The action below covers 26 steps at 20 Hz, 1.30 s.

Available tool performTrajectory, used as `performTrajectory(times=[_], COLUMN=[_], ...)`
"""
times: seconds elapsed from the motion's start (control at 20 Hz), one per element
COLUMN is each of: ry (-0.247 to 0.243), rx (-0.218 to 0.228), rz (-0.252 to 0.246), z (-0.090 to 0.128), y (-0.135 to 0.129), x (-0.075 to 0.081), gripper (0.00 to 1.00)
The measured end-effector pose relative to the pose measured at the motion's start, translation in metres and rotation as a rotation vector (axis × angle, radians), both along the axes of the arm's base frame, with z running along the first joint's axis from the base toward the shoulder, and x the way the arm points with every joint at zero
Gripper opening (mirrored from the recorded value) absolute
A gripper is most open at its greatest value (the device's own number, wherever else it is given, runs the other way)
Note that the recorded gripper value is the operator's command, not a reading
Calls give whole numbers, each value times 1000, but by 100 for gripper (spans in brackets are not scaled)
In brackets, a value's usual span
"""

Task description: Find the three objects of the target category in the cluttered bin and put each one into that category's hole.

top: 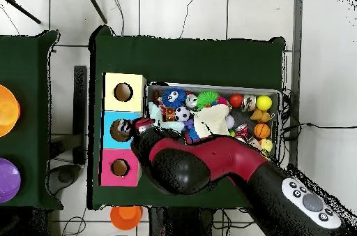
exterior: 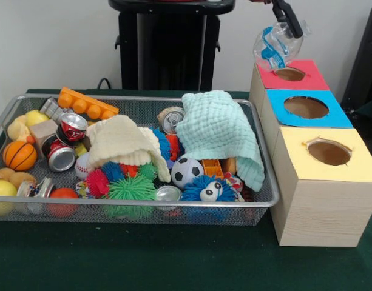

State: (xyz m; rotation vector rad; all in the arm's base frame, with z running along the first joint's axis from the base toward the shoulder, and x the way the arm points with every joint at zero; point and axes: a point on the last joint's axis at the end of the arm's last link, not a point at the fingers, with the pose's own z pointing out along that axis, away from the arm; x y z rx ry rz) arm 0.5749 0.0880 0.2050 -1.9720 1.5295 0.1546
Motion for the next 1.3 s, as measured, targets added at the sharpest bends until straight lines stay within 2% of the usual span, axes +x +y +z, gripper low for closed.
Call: performTrajectory(times=[0.35, 0.65, 1.3], ry=[-25, -18, -5], rx=[15, 17, 21], rz=[-32, -50, -40], z=[-14, -33, -60], y=[5, 6, 7], x=[1, -4, -19], gripper=[0, 0, 0])
